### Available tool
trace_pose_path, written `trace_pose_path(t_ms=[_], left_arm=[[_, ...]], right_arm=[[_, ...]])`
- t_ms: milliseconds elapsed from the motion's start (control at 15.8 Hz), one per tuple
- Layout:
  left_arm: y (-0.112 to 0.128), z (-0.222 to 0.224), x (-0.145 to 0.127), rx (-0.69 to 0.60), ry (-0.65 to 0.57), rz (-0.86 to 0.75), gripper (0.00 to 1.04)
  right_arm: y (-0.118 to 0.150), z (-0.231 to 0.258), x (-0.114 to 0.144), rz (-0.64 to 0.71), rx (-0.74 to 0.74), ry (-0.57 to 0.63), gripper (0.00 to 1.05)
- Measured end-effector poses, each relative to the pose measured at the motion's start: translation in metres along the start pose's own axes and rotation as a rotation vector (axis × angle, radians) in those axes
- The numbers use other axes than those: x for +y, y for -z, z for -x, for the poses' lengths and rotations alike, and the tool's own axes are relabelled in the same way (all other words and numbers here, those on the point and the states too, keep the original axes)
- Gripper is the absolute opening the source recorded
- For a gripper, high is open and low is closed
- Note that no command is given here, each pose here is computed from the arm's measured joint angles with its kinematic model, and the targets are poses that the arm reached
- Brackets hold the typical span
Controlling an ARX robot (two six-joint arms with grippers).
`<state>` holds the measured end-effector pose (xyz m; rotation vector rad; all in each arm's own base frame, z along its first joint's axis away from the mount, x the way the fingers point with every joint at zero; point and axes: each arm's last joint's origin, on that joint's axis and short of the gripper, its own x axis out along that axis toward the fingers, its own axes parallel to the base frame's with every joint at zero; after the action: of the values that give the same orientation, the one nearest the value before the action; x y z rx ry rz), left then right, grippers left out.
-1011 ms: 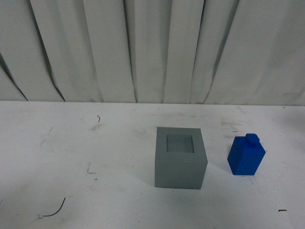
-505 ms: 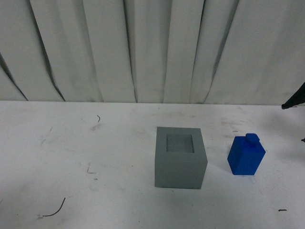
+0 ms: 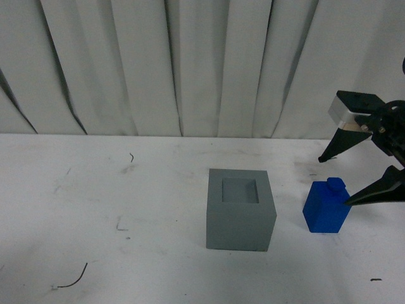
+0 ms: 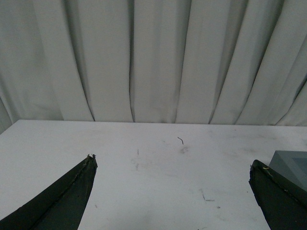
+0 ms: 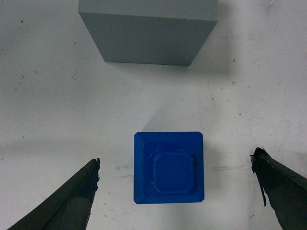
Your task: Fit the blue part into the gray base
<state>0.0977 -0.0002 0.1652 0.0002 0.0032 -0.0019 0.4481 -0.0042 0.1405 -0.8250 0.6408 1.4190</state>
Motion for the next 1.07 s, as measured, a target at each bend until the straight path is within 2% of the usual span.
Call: trace_pose_path(t_ms=[253, 379, 568, 632, 947, 1074], left_arm=[[0.000, 0.000, 0.000, 0.000, 0.000, 0.000, 0.98], [0.000, 0.000, 0.000, 0.000, 0.000, 0.000, 0.98], [0.000, 0.000, 0.000, 0.000, 0.000, 0.000, 0.98], [0.000, 0.000, 0.000, 0.000, 0.000, 0.000, 0.98], [0.000, 0.000, 0.000, 0.000, 0.000, 0.000, 0.98], [0.000, 0.000, 0.000, 0.000, 0.000, 0.000, 0.98]], right_arm=[[0.002, -0.017, -0.001, -0.054, 0.059, 0.001, 0.98], [0.007, -0.024, 0.003, -0.059, 0.068, -0.007, 0.98], [0.001, -0.037, 0.003, -0.037, 0.097, -0.003, 0.98], [0.001, -0.040, 0.004, -0.036, 0.098, -0.013, 0.95], [0.008, -0.051, 0.012, -0.044, 0.118, -0.026, 0.51], [0.007, -0.051, 0.012, -0.045, 0.118, -0.029, 0.48]])
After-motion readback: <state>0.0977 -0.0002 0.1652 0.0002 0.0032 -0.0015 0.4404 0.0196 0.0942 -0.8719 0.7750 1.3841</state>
